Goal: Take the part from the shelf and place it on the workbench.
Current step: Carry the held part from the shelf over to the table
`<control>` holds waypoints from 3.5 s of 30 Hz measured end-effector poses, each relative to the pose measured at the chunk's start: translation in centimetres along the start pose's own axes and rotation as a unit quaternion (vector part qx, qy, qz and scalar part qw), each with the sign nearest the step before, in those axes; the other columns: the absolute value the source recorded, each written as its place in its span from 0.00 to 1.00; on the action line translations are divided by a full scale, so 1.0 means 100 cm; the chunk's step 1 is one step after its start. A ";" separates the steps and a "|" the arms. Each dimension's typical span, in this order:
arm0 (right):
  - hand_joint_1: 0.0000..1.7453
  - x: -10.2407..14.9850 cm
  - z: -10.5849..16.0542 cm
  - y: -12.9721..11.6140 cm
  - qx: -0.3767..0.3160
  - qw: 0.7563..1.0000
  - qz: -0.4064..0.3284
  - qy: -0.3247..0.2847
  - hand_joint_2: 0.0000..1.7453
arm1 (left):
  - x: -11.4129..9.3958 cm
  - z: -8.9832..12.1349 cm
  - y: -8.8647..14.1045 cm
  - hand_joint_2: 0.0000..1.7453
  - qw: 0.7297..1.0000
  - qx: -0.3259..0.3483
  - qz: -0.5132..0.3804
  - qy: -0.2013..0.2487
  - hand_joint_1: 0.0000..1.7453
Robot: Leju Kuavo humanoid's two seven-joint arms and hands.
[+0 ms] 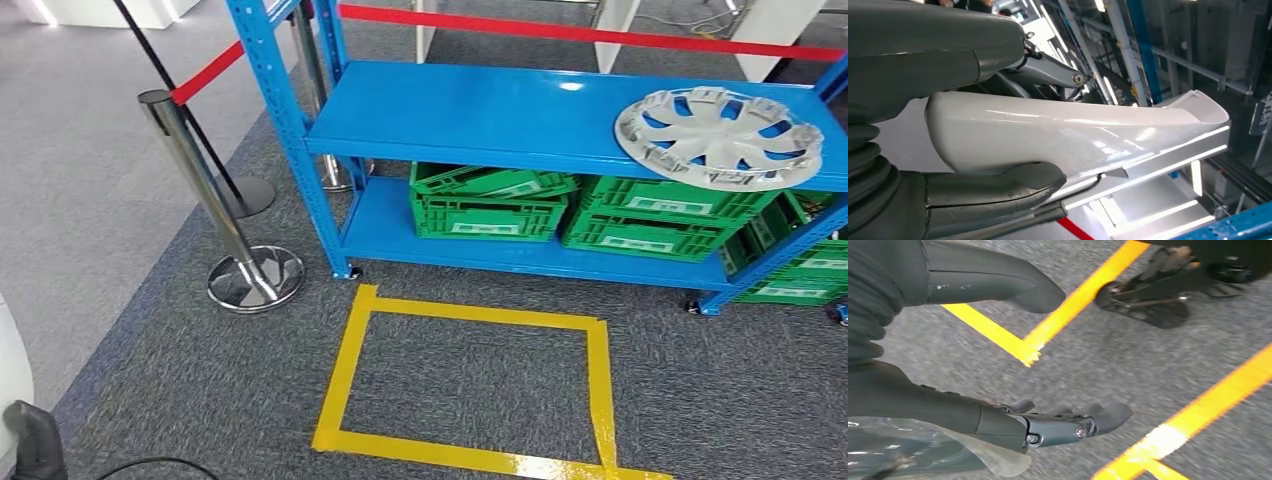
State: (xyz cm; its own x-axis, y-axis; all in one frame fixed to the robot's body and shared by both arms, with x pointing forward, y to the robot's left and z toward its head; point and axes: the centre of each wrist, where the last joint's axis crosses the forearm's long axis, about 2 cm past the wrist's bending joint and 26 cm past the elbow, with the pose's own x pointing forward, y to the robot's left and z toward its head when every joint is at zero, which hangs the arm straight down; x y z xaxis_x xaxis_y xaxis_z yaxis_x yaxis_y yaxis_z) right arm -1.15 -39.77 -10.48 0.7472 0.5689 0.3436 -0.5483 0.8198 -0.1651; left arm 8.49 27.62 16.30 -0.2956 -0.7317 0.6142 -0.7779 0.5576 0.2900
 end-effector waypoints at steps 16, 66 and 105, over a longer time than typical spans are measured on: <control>0.00 -0.001 0.001 0.000 0.003 1.000 0.010 -0.003 1.00 | 0.001 -0.003 0.000 1.00 1.000 -0.003 -0.007 -0.015 1.00; 0.00 -0.003 0.001 0.000 0.003 1.000 0.014 -0.006 1.00 | 0.006 -0.005 -0.001 1.00 0.999 -0.010 -0.007 -0.032 1.00; 0.00 -0.004 0.002 -0.001 0.011 0.999 0.033 -0.008 1.00 | 0.010 -0.013 0.003 1.00 0.999 0.006 -0.009 -0.042 1.00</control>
State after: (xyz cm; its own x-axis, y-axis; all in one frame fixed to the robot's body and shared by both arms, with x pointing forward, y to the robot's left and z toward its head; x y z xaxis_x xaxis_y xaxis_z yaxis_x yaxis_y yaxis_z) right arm -1.49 -40.06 -10.43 0.7028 0.6208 0.3474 -0.6046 0.7785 -0.1682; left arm 8.63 27.56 17.94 -0.3269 -0.7715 0.5458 -0.7896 0.5403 0.2908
